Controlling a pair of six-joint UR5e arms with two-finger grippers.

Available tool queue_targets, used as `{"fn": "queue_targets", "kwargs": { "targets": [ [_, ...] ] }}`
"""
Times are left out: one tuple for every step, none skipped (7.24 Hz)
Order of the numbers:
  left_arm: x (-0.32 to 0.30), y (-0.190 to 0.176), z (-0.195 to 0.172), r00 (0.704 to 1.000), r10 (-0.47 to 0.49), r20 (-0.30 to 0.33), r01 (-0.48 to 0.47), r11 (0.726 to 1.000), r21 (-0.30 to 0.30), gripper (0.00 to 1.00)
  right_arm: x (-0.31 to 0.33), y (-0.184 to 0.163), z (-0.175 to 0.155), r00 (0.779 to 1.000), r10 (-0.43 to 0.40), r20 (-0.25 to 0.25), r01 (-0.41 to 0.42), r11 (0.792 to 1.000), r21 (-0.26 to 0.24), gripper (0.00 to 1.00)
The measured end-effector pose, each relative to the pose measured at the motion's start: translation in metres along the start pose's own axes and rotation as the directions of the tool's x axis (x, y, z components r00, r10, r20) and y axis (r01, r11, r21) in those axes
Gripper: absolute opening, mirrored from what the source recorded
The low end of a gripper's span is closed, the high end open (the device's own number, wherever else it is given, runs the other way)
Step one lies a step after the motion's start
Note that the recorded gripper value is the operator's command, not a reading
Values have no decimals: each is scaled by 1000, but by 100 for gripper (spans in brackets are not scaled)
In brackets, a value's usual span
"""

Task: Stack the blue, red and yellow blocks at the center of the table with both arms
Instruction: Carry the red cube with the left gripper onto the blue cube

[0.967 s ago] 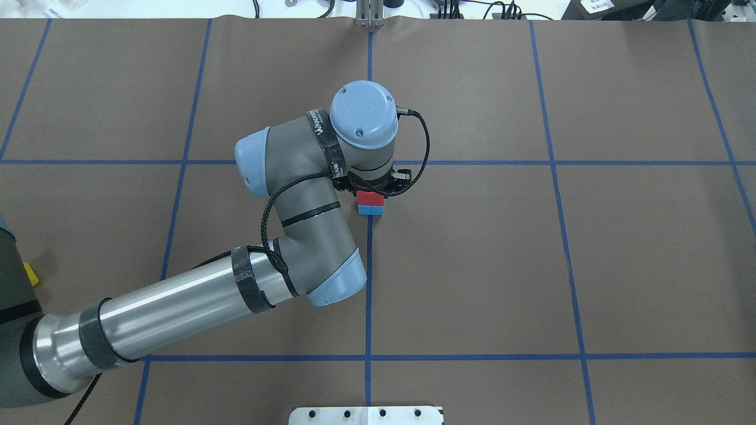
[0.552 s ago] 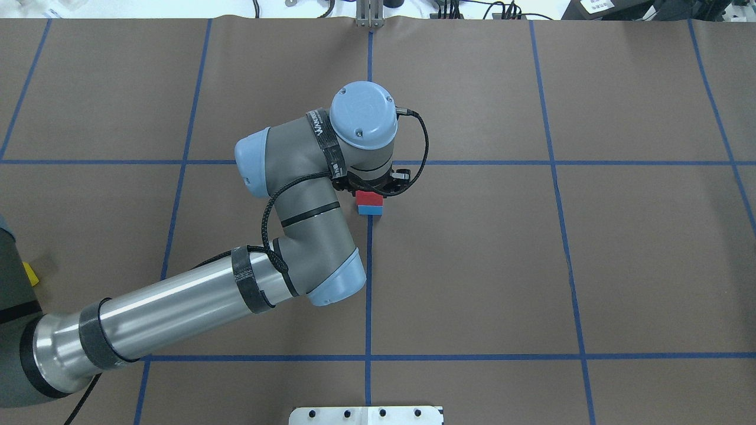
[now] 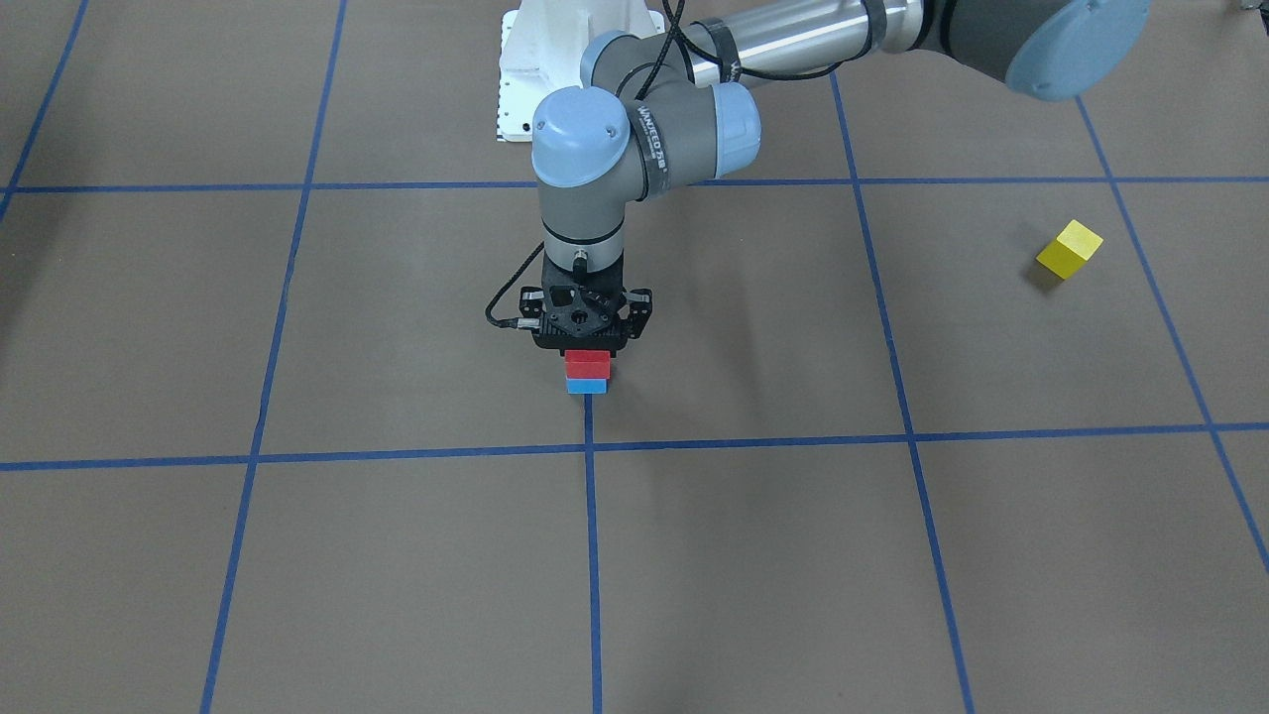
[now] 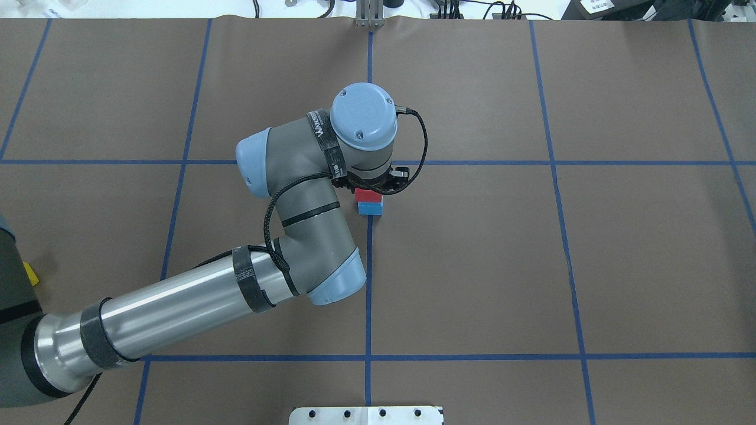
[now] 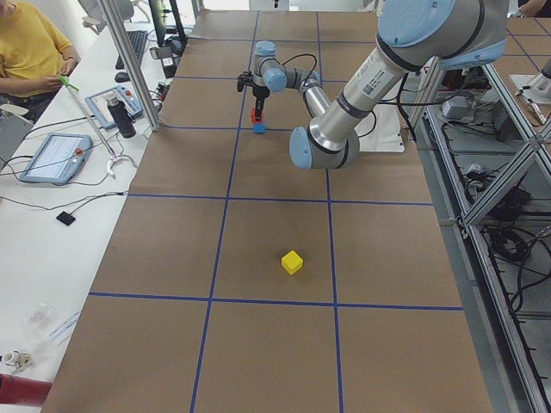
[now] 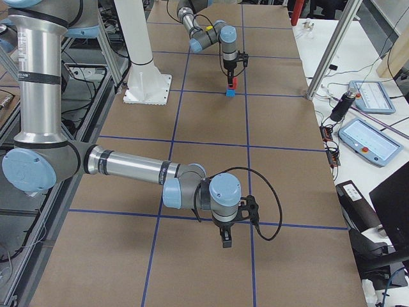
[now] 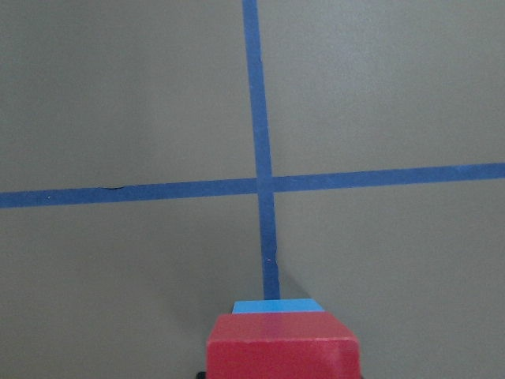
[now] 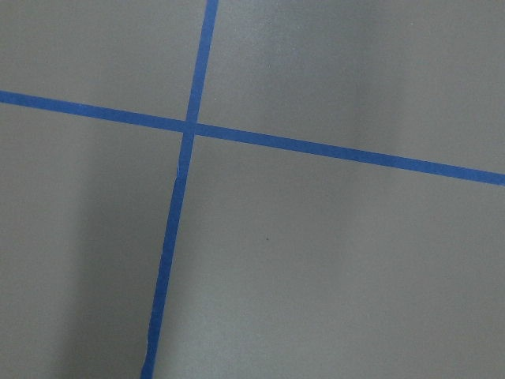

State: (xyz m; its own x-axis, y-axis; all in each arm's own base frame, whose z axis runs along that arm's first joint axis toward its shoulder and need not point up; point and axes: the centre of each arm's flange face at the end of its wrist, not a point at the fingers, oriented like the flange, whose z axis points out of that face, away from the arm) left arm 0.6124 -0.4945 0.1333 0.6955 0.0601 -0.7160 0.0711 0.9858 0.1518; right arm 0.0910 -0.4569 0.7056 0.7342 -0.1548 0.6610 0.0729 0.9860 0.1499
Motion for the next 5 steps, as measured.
{"fn": "queue_targets", "kwargs": {
  "targets": [
    [0, 0, 0, 1000, 1, -1, -1, 1000, 1, 74, 0, 0, 0, 1000, 0, 0, 0, 1000, 0, 100],
    [1, 0, 0, 1000, 2, -3, -2, 1000, 2, 99, 0, 0, 0, 1000, 0, 0, 0, 1000, 1, 100],
    [2, 1, 1, 1000, 4, -6, -4, 1000, 2, 99, 0, 0, 0, 1000, 0, 0, 0, 1000, 1, 100],
    [3, 2, 3, 1000, 7, -12, -7, 1000, 3, 99, 0, 0, 0, 1000, 0, 0, 0, 1000, 1, 100],
    [4, 3, 4, 1000, 9, -14, -9, 1000, 3, 99, 0, 0, 0, 1000, 0, 0, 0, 1000, 1, 100]
  ]
}}
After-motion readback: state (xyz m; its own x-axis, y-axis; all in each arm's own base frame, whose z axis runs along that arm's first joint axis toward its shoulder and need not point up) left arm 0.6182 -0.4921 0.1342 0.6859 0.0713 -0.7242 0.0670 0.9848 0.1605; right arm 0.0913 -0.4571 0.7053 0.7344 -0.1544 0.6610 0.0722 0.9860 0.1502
